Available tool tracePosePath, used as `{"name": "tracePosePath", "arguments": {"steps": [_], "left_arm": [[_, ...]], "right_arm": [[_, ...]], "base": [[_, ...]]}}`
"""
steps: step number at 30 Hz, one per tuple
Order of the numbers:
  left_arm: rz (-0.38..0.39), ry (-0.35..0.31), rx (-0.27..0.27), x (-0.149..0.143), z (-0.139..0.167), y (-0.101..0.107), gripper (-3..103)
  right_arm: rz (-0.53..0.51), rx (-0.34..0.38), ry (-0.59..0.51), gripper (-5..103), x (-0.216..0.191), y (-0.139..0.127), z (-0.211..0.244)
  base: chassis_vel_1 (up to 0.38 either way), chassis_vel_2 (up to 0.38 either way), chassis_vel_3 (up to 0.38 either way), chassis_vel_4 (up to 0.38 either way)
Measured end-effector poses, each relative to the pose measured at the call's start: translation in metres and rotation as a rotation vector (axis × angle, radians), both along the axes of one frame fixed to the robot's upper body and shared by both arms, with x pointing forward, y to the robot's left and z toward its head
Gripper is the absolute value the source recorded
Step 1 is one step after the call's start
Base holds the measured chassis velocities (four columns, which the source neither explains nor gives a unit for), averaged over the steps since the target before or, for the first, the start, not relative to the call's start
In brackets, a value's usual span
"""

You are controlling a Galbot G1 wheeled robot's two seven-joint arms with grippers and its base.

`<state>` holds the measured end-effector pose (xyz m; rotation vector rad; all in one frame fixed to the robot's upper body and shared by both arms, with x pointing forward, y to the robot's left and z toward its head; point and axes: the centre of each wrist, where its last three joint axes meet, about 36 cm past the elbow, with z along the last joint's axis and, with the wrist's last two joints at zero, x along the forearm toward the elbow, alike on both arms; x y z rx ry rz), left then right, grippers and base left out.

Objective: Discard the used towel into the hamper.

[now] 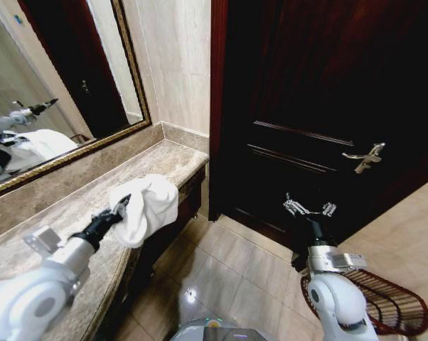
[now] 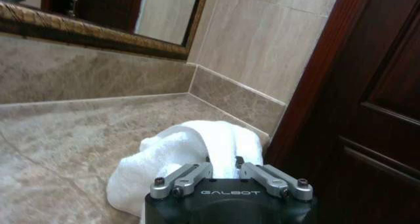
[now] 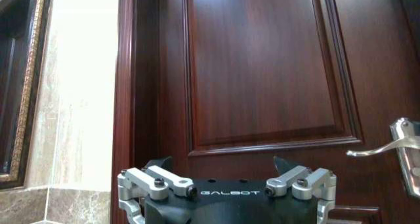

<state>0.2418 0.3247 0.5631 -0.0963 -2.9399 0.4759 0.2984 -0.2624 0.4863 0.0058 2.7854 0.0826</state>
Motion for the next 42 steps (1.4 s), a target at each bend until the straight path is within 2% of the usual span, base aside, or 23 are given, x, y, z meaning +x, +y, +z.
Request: {"name": "tracePosePath", "arguments": {"steps": [4,7,9,12,15,17,18,24,26,36,39,40,42], "left_arm": [[-0.002,-0.033,-0.007,0.0,-0.007,-0.008,6],[0.0,-0.078,0.021,0.001,-0.012,-0.016,6],[-0.001,-0.083,0.025,0.001,-0.013,-0.017,6],[-0.003,-0.149,0.093,0.002,-0.018,-0.027,6],[-0.001,-0.18,0.123,0.002,-0.02,-0.029,6],[0.0,-0.247,0.195,0.002,-0.025,-0.032,6],[-0.001,-0.264,0.213,0.003,-0.029,-0.032,6],[0.013,-0.289,0.267,0.01,-0.054,-0.03,6],[0.027,-0.299,0.308,0.014,-0.071,-0.028,6],[0.068,-0.335,0.371,0.026,-0.102,-0.024,6],[0.103,-0.364,0.451,0.03,-0.117,-0.022,6],[0.103,-0.364,0.451,0.03,-0.117,-0.022,6],[0.106,-0.389,0.487,0.032,-0.123,-0.022,6]], "right_arm": [[-0.002,0.0,0.007,100,-0.002,0.0,-0.001],[0.0,-0.007,0.012,100,-0.005,-0.001,-0.002],[0.0,-0.007,0.012,100,-0.005,-0.001,-0.002],[0.0,-0.018,0.013,100,-0.005,-0.003,-0.002],[0.001,-0.021,0.015,100,-0.005,-0.004,-0.002],[-0.001,-0.025,0.019,100,-0.005,-0.005,-0.004],[-0.003,-0.025,0.019,100,-0.005,-0.006,-0.005],[-0.011,-0.025,0.016,100,-0.005,-0.007,-0.008],[-0.016,-0.027,0.01,100,-0.004,-0.008,-0.01],[-0.041,-0.047,0.007,100,-0.001,-0.01,-0.016],[-0.051,-0.047,-0.013,100,0.0,-0.01,-0.021],[-0.051,-0.047,-0.013,100,0.0,-0.01,-0.021],[-0.055,-0.041,-0.025,100,0.001,-0.011,-0.023]], "base": [[0.0,0.0,0.0,0.0],[0.0,0.0,0.0,0.0],[0.0,0.0,0.0,0.0],[0.0,0.0,0.0,0.0],[0.0,0.0,0.0,0.0],[0.0,0.0,0.0,0.0],[0.0,0.0,0.0,0.0],[0.0,0.0,0.0,0.0],[0.0,0.0,0.0,0.0],[0.0,0.0,0.0,0.0],[0.0,0.0,0.0,0.0],[0.0,0.0,0.0,0.0],[0.0,0.0,0.0,0.0]]}}
